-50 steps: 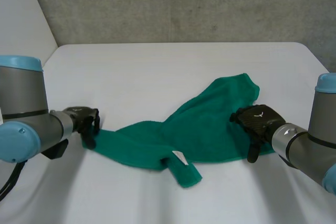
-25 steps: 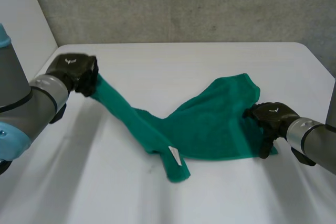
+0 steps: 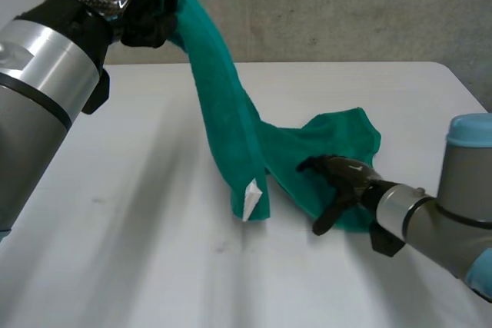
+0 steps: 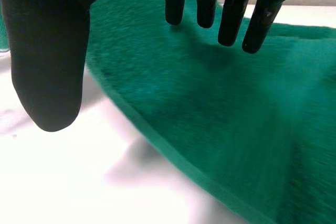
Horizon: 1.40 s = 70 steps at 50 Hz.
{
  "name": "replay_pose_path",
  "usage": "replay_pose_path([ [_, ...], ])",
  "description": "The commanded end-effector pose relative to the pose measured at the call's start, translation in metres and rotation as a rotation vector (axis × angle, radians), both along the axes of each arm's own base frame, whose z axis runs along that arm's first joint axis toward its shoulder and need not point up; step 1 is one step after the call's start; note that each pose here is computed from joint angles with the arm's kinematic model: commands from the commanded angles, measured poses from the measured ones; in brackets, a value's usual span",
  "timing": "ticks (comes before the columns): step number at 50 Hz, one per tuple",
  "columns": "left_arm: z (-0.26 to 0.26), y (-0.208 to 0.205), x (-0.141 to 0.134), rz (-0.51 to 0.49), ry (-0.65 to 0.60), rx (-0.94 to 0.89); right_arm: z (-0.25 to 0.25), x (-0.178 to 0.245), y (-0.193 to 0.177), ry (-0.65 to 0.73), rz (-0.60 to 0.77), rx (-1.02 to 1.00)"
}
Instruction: Fold the towel.
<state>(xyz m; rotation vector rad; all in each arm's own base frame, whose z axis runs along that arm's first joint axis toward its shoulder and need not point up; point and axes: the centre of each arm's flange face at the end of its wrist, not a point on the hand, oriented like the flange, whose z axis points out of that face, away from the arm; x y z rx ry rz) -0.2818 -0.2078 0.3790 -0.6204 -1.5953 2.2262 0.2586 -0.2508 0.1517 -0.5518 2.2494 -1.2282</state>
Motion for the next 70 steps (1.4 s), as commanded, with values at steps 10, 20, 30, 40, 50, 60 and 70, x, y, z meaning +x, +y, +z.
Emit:
replay_pose_path([
  [10,0.003,0.009,-0.007,-0.041,0.038,0.008,-0.003,0.019,-0.03,0.029,-0.148,-0.203],
  [20,-0.031,-0.037,0.033,0.122,-0.013,0.101,0.123,-0.038,-0.059,0.316,-0.214,-0.727],
  [30,-0.118,-0.048,0.031,0.031,-0.168,0.367,0.14,-0.049,-0.012,0.716,0.043,-0.588],
  [40,-0.196,-0.056,0.026,0.002,-0.371,0.574,0.085,-0.034,-0.008,0.849,0.288,-0.381],
  [50,-0.122,-0.126,0.001,0.083,-0.288,0.21,0.124,-0.001,-0.078,0.772,0.012,-0.706],
  [60,0.036,-0.143,0.01,0.27,0.035,-0.381,0.263,0.005,-0.098,0.342,-0.395,-1.286],
  [70,-0.036,-0.134,0.015,0.243,-0.061,-0.177,0.205,0.009,-0.071,0.375,-0.225,-1.165],
])
